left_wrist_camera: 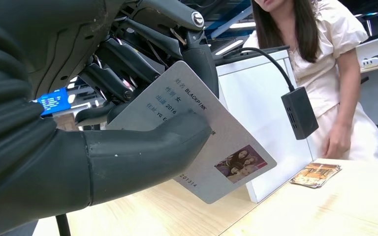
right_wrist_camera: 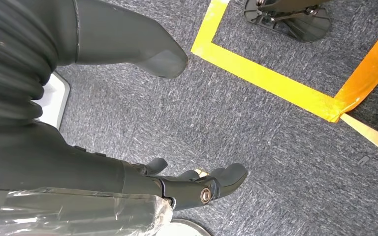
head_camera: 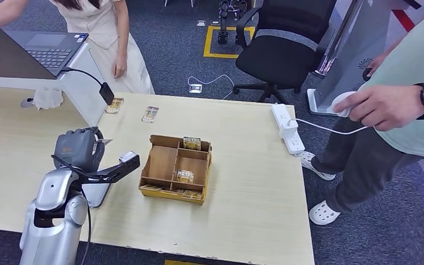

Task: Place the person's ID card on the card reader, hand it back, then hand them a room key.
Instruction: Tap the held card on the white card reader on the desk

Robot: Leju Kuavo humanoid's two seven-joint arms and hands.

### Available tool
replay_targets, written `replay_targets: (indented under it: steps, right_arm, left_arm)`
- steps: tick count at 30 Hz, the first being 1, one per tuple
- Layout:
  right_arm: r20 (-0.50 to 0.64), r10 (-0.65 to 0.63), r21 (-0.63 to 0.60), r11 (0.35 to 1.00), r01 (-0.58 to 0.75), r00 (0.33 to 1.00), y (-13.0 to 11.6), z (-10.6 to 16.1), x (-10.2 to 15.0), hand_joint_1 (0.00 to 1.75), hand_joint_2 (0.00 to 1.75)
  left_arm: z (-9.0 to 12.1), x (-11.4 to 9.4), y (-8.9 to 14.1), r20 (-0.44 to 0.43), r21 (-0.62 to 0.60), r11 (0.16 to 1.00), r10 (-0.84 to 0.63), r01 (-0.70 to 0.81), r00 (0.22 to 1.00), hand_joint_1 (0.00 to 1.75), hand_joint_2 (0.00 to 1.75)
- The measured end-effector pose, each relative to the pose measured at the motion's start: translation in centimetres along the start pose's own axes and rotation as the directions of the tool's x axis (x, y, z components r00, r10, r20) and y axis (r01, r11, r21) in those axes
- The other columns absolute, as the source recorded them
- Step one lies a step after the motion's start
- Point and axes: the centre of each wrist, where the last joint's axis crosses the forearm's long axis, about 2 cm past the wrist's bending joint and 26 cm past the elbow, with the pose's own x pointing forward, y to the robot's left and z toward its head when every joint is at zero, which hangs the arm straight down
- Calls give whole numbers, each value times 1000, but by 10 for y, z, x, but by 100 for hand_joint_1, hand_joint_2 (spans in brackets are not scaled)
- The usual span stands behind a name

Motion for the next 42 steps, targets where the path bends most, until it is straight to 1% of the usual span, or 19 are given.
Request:
replay_targets:
  steps: [25,27,29,31,33,36,42]
  right_arm:
    - [1,0,-1,1000,0,1000,0,0,0,0,175]
    - [2,-1,-3,1000,1,1000,0,0,1,0,175]
    - [3,-4,-7,1000,4,1000,0,0,1,0,175]
    - [3,-7,-9,1000,7,1000,-1,0,1,0,175]
    - [2,-7,-12,1000,7,1000,-2,0,1,0,175]
    - [0,-10,-16,1000,10,1000,-3,1,2,0,175]
    - [2,-13,-20,1000,13,1000,-4,1,2,0,175]
  left_arm:
    - [0,-1,0,-6,-10,1000,-6,6,1000,175,175]
    - [5,-5,-6,-16,-74,996,-44,42,999,175,175]
    - [19,-12,-20,-22,-146,986,-86,82,996,175,175]
    - [33,-20,-35,-20,-178,979,-101,96,995,175,175]
    - [42,-26,-45,-23,-204,974,-108,101,994,175,175]
    - [48,-31,-50,-34,-235,967,-114,103,993,175,175]
    - [51,-36,-53,-49,-257,961,-120,104,992,175,175]
